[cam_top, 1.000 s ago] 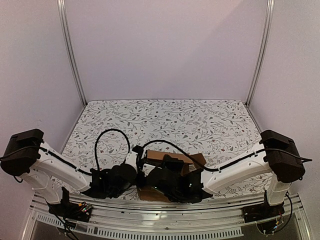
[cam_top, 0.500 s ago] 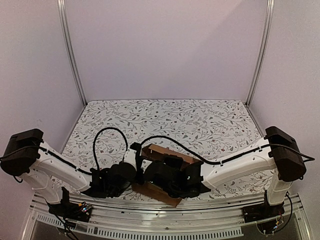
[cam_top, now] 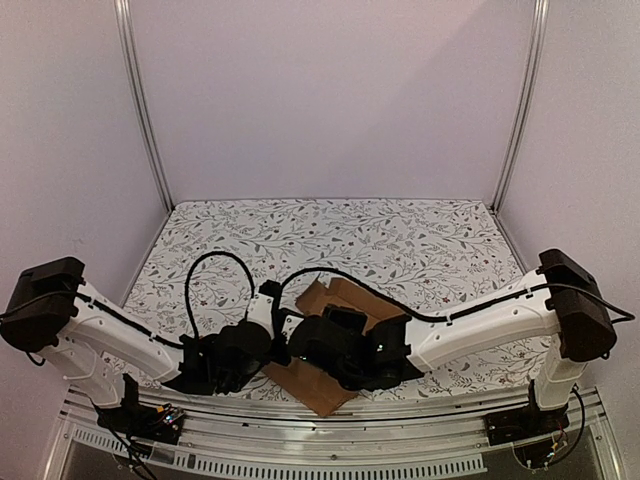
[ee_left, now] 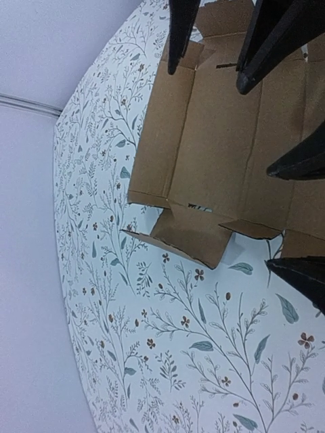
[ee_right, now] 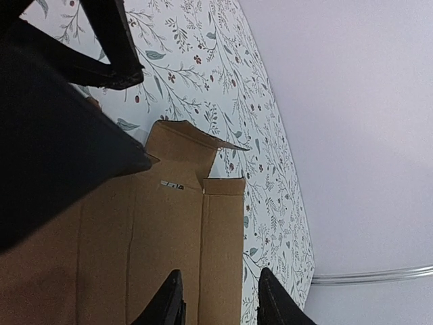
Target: Fold the paper box
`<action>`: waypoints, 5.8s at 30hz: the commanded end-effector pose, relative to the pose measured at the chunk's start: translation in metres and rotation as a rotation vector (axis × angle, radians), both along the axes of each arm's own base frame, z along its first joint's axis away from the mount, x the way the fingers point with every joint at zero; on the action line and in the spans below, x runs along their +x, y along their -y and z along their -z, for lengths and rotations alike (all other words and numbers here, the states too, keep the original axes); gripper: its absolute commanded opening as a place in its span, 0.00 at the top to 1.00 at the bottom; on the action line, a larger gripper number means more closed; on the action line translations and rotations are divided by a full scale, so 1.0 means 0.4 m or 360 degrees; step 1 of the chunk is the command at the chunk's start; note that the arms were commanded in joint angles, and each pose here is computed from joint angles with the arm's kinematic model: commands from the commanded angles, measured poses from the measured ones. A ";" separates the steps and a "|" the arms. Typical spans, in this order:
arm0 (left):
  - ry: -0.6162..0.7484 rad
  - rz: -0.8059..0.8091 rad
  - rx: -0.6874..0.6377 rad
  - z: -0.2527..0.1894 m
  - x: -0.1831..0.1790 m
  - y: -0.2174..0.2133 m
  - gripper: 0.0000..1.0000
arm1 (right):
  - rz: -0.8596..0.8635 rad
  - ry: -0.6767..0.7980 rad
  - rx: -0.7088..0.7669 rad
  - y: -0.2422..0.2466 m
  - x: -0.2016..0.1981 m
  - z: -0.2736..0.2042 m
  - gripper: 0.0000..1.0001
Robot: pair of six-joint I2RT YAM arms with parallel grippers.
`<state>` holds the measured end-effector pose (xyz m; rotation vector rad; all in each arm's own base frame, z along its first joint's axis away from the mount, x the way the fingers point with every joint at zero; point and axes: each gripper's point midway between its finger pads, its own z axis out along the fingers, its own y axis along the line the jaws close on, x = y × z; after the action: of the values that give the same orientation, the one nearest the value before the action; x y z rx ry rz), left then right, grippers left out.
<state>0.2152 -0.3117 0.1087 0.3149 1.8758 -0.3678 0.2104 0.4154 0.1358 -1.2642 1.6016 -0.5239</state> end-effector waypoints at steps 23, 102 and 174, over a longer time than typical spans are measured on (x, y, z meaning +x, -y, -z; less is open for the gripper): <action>-0.0176 0.0043 0.0093 -0.090 0.020 -0.163 0.33 | 0.0325 -0.1350 0.0834 0.265 0.182 -0.080 0.25; -0.0232 0.0006 0.0192 -0.123 0.033 -0.249 0.28 | -0.0161 -0.0618 -0.0063 0.268 0.129 -0.040 1.00; -0.0409 0.0421 0.0091 0.070 0.046 -0.072 0.19 | -0.0210 0.0445 -0.0492 0.192 0.052 0.011 1.00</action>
<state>0.2330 -0.2799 0.0755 0.5730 2.1123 -0.5195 0.2343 0.3386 0.1374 -1.4538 1.2194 -0.8572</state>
